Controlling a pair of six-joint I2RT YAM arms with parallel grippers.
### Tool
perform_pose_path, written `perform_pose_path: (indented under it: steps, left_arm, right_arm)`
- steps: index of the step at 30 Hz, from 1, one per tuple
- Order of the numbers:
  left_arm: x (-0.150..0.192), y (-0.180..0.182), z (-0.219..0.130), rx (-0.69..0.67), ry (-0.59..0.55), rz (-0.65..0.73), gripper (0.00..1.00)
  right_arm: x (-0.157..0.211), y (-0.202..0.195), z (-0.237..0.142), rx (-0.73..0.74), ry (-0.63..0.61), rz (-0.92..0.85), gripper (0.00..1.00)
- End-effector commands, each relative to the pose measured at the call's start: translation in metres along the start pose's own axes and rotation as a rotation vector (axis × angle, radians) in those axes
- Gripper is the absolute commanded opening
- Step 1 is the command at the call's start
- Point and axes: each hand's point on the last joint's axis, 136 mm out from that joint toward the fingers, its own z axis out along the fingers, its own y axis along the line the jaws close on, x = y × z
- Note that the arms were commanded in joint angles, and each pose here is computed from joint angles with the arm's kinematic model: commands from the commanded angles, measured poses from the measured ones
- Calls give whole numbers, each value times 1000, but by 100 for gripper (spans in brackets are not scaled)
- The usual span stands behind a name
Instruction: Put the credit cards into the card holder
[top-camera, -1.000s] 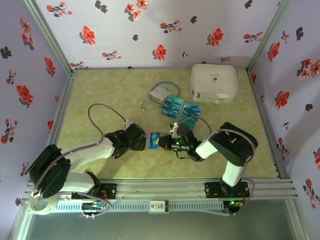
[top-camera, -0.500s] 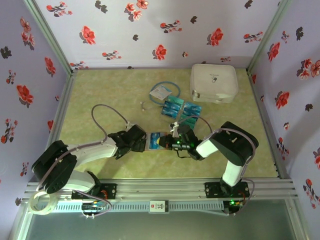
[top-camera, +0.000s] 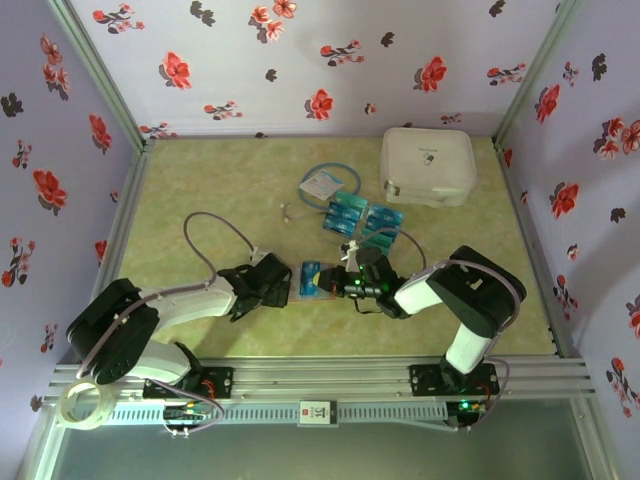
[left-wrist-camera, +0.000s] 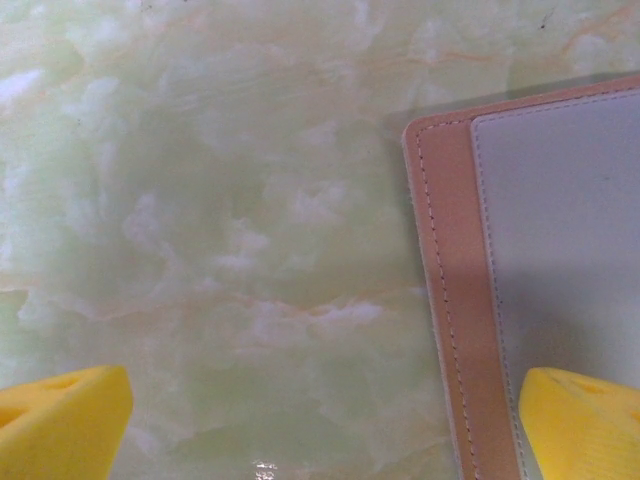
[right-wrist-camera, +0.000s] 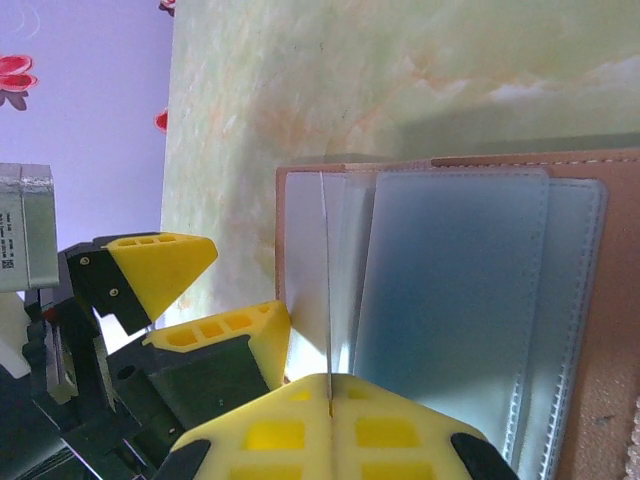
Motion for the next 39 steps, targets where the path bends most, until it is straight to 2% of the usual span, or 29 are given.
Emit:
perform_pose_path:
  steps: [1,39]
  left_arm:
    - [7,8,2,-42,3,-3,100]
    - [5,7,1,-39,-2,-6,100]
  right_arm:
    - [-14,10,1,-22,-44,-22,1]
    - [-10,-1,13,-46,-28,24,0]
